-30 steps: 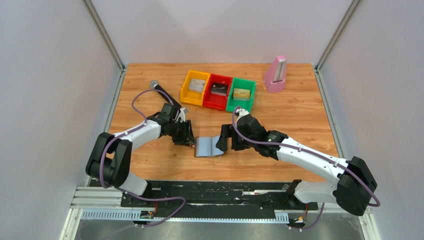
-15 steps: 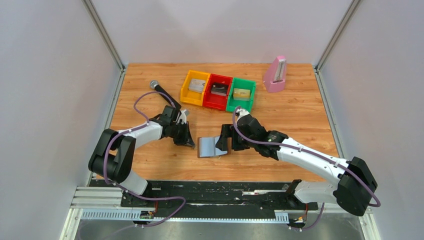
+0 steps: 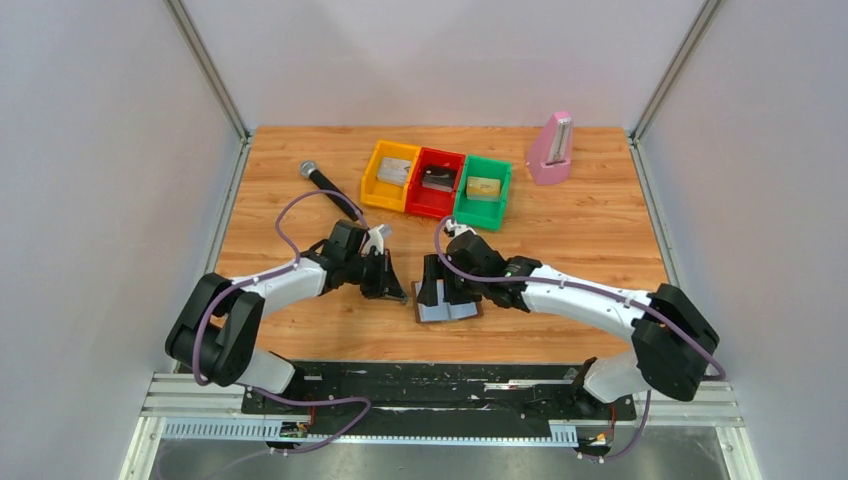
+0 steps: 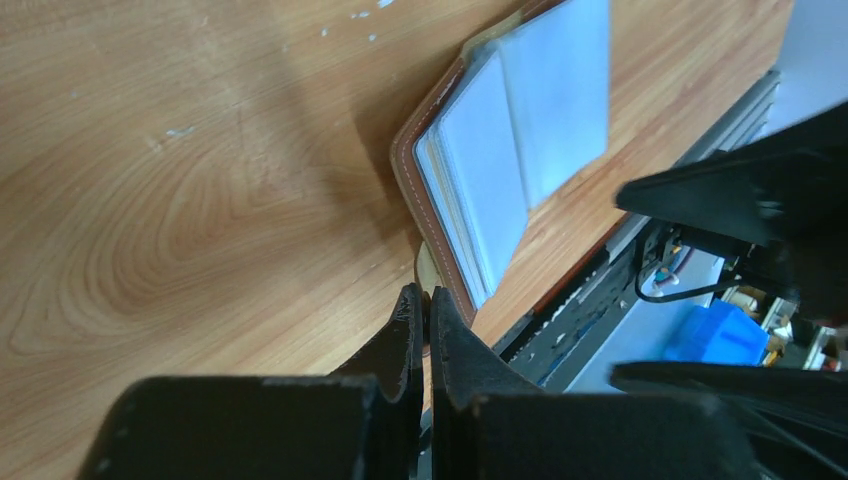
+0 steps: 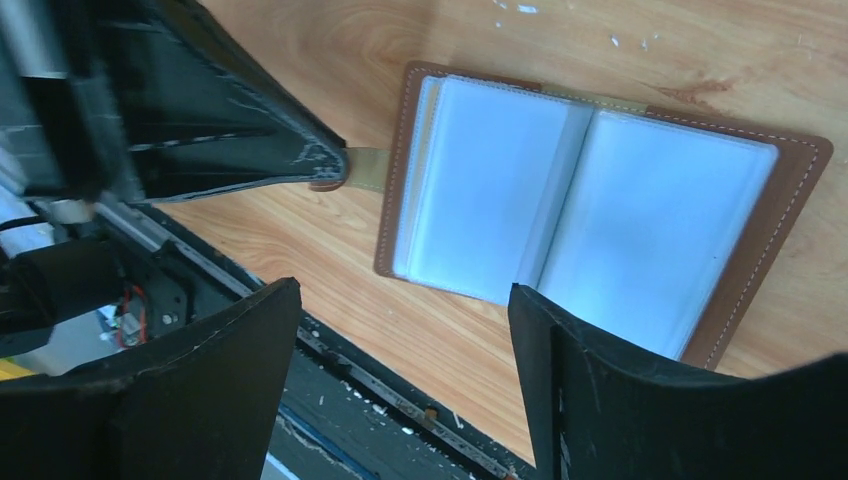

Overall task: Take the credit cards out of the card holder
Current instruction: Remove the credit card from the card holder.

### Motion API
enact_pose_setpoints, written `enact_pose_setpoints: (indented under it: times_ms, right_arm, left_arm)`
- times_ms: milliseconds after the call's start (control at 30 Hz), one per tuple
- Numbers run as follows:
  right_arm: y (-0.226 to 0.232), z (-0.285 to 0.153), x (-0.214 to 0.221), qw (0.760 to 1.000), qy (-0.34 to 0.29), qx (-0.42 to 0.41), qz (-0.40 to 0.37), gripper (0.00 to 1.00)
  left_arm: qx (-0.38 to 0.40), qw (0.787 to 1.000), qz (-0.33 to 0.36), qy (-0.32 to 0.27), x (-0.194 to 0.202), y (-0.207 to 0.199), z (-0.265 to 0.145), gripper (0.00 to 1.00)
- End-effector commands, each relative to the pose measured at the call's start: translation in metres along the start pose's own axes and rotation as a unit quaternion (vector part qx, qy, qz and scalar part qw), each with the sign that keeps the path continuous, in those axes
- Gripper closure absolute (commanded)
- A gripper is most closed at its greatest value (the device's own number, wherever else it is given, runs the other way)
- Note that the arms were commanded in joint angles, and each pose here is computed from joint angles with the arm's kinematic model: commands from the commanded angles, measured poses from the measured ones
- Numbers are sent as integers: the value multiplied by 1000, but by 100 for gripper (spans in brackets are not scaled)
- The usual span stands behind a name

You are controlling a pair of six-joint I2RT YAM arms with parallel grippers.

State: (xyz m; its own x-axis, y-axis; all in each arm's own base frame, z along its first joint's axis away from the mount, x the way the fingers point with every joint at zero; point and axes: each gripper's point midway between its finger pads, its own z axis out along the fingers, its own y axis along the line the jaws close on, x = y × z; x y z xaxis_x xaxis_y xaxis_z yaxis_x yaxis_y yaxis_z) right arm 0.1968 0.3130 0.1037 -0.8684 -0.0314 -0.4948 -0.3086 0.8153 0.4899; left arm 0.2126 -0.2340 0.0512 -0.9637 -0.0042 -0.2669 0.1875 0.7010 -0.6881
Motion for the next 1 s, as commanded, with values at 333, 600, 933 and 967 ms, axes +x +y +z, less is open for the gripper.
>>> enact_pose_setpoints:
  times_ms: [333,600,933,967]
  right_arm:
    - [-15,40,-3,998,0,55,-22,25]
    - [-19,47,0,998,3,60,-22,27]
    - [-24,54,8,997,16,67,-21,29]
    - [-25,54,9,997,16,70,-20,30]
  left_arm:
    - [37,998,29,-28,-11,-24,-12,100]
    - [38,998,30,-28,-12,-25,-12,100]
    - [39,998,32,-28,-12,-25,-14,100]
    - [38,998,32,-29,-12,-25,-14,100]
